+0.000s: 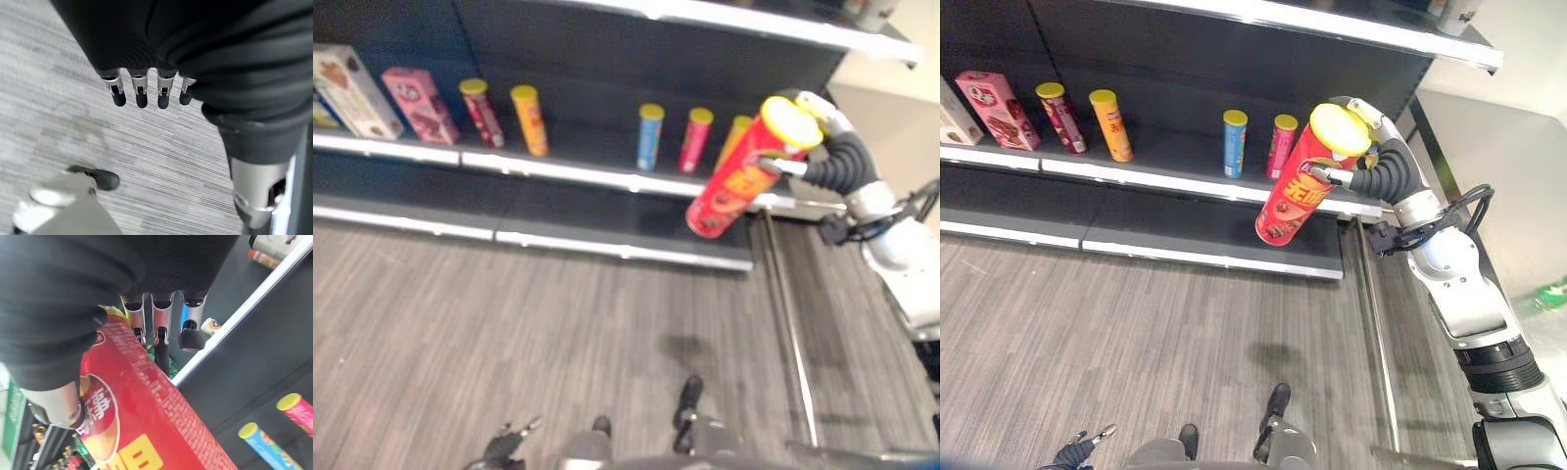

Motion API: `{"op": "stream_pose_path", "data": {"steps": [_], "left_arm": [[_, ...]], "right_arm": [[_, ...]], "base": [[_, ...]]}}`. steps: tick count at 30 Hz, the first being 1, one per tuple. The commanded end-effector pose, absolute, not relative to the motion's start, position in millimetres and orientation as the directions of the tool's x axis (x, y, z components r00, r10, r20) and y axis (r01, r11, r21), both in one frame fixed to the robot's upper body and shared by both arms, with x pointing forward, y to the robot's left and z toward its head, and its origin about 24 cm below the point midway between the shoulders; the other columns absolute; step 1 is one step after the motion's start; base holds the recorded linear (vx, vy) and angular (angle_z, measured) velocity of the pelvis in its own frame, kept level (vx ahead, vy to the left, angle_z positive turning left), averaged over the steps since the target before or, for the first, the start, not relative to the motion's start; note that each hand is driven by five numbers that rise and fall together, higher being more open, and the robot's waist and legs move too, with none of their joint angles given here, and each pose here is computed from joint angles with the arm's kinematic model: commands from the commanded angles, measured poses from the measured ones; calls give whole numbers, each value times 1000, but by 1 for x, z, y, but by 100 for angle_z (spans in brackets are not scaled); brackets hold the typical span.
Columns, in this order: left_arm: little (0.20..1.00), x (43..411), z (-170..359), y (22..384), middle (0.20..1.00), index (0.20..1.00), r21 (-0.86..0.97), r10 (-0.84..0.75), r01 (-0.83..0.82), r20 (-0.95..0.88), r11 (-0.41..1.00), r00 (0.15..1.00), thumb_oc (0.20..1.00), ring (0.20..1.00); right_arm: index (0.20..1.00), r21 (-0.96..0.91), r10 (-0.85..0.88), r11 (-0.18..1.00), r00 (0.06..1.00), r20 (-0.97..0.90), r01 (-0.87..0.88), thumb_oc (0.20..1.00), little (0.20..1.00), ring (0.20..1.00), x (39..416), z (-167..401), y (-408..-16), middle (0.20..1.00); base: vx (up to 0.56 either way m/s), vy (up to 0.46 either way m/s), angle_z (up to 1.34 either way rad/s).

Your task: Put the goods on the table back onto the shelves and tidy them up.

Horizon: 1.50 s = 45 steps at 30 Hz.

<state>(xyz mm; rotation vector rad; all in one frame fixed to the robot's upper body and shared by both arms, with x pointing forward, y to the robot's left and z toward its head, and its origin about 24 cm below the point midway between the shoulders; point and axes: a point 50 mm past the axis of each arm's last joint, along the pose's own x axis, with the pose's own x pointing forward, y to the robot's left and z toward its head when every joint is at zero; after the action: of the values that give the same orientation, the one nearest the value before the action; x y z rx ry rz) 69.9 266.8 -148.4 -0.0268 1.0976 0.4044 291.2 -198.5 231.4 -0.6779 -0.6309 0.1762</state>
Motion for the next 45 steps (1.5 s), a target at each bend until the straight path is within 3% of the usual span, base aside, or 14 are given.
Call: {"op": "stream_pose_path", "data": {"steps": [1,10,22,26,35,45], "left_arm": [[1000,82,-145,260,1000,1000,162,290,-300,-844,940,451,1000,1000],[1000,80,-144,260,1000,1000,149,308,-358,-841,922,444,1000,1000],[1000,66,-148,268,1000,1000,204,328,-331,-865,921,380,1000,1000],[1000,86,-131,292,1000,1000,276,354,-230,-814,933,461,1000,1000],[1000,62,-148,278,1000,1000,247,327,-256,-879,935,348,1000,1000],[1000,87,-148,253,1000,1000,184,262,-211,-859,960,439,1000,1000]], "right_arm": [[200,-658,486,752,644,590,35,200,200,200,286,273,-164,200],[200,-710,545,703,663,513,-29,200,200,200,301,261,-139,200],[200,-669,476,742,732,487,-36,200,200,200,309,238,-146,200],[200,-652,494,752,737,462,-95,200,200,200,310,228,-136,200],[200,-636,543,747,730,414,-194,200,200,200,321,223,-115,200],[200,-667,586,711,712,387,-222,200,200,200,331,231,-99,200]], "base": [[298,-76,20],[148,76,3],[267,479,-11],[202,731,-5],[154,210,-13],[190,1,26]]}}
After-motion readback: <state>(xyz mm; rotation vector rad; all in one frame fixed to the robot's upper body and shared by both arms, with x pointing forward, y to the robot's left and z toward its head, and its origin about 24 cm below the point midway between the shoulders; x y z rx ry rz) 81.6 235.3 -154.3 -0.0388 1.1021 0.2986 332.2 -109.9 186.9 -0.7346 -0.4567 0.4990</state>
